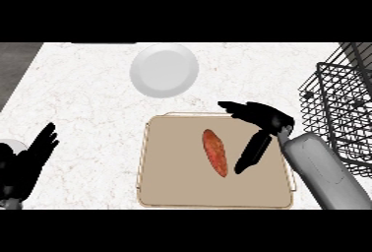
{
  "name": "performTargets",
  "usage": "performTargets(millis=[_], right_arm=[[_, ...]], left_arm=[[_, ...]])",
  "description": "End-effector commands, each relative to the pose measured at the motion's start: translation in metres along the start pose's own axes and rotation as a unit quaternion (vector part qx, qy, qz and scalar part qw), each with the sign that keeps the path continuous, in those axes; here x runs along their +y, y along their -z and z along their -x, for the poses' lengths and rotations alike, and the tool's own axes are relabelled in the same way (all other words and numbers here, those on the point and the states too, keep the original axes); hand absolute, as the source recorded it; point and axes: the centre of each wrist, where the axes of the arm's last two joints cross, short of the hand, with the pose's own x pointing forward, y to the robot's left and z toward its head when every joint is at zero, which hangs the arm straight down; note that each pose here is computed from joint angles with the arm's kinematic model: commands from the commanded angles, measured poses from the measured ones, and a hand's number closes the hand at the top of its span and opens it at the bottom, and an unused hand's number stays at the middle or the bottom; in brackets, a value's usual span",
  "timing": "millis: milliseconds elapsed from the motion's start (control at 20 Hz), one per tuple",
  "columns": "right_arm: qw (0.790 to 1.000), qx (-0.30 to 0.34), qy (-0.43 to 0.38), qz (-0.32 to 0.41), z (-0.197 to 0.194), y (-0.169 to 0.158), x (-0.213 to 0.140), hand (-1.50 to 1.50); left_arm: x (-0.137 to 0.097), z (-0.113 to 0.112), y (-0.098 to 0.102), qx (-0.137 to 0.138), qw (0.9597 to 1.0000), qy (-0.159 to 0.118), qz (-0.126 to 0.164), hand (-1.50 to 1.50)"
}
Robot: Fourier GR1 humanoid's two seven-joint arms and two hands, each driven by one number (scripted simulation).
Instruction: Pick the sweet potato from the tray and place it in the tiered basket
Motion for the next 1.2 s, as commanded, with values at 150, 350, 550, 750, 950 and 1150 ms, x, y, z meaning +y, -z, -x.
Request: performTargets(millis=[150, 350, 550, 750, 950, 1150], right_arm=[[0.997, 0.069, -0.029, 0.0, 0.018, 0.007, -0.017, -1.5], [0.998, 0.067, -0.004, -0.006, 0.038, 0.004, -0.007, -1.5], [0.998, 0.064, 0.008, -0.021, 0.029, 0.004, -0.003, -1.5], [0.998, 0.058, 0.011, -0.033, 0.053, 0.006, 0.004, -1.5], [0.998, 0.055, 0.01, -0.032, 0.055, -0.005, 0.023, -1.5], [0.998, 0.046, 0.015, -0.026, 0.033, 0.02, 0.015, -1.5]], left_arm=[[0.002, -0.005, -0.01, 0.01, 0.9999, 0.006, 0.006, 0.0], [-0.002, 0.001, -0.008, -0.002, 1.0, -0.007, 0.005, 0.0], [-0.011, -0.003, -0.001, -0.002, 1.0, 0.002, 0.0, 0.0], [-0.001, 0.006, 0.003, 0.004, 1.0, 0.004, 0.004, 0.0], [0.001, -0.013, -0.013, -0.004, 1.0, 0.0, 0.001, 0.0], [-0.011, -0.001, 0.005, 0.006, 1.0, 0.002, 0.005, 0.0]])
